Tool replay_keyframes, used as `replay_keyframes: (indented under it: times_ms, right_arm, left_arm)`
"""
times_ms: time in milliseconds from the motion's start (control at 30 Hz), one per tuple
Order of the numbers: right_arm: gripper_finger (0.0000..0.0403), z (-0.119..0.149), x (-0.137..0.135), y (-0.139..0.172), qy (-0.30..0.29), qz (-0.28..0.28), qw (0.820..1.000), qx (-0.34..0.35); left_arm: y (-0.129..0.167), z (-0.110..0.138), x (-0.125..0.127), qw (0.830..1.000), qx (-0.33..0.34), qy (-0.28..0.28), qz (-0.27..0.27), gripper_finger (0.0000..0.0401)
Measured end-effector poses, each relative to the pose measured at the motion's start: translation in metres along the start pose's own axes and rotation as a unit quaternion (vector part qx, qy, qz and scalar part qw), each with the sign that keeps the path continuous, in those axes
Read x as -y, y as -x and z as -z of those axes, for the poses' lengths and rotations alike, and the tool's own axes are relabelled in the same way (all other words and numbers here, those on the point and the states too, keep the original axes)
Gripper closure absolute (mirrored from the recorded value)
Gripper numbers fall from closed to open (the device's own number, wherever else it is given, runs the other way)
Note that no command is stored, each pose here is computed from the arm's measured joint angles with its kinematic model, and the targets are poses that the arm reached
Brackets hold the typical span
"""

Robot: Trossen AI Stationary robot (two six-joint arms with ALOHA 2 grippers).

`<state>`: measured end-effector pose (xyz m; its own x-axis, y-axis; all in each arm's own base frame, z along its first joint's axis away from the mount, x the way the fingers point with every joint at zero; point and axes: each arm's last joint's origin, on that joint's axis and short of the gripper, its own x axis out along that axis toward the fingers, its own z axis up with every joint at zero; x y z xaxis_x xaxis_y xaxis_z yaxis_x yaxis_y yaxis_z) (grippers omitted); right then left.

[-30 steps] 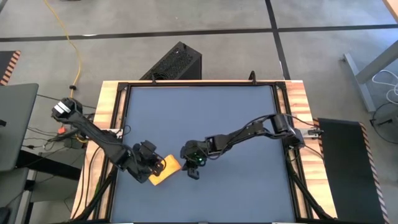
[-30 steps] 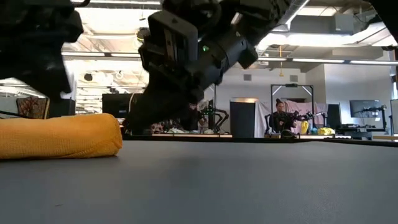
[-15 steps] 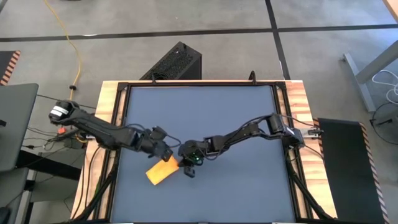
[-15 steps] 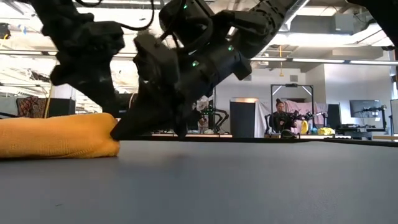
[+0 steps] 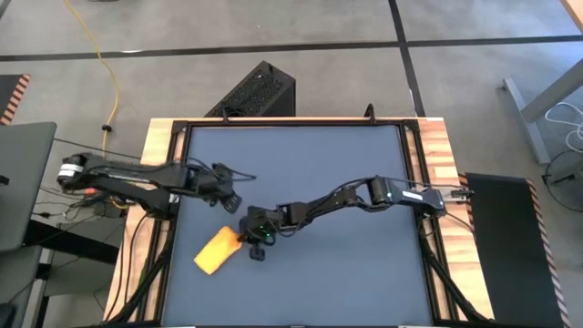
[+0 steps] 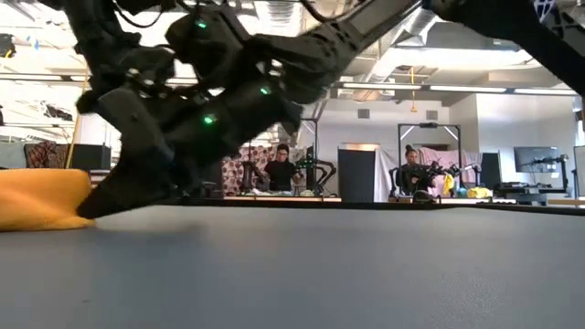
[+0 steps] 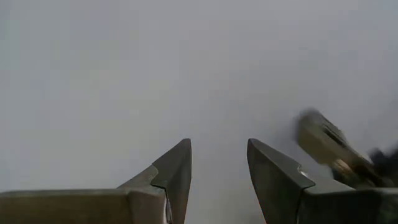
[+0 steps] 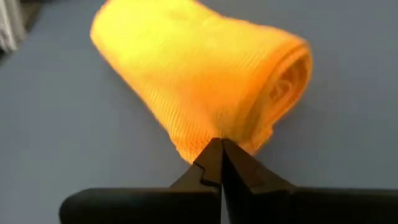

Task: Roll towel
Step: Move the yellow towel to the bottom left of the table, then return to Home Position

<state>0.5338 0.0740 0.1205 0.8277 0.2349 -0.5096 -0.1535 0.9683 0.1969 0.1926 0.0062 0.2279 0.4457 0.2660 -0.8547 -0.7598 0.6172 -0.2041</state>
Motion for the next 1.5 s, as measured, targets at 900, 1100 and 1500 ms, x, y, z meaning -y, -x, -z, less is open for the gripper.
replay_keyframes:
  times_ms: [900,1100,1500]
  right_arm:
    - [0.0389,-0.098,-0.014,0.021,0.182,-0.015,0.983,0.013]
    - [0.0391,-0.075,-0.012,0.043,0.131,0.005,0.976,-0.174]
    - [0.0392,-0.064,0.005,0.16,0.102,0.05,0.964,-0.238]
  left_arm:
    - [0.053,0.0,-0.057,0.999,0.02,-0.024,0.035,0.0258]
    - [0.038,0.019,-0.043,0.981,-0.091,-0.067,0.157,0.0258]
    - [-0.008,0.062,0.025,0.937,-0.205,-0.183,0.216,0.0306]
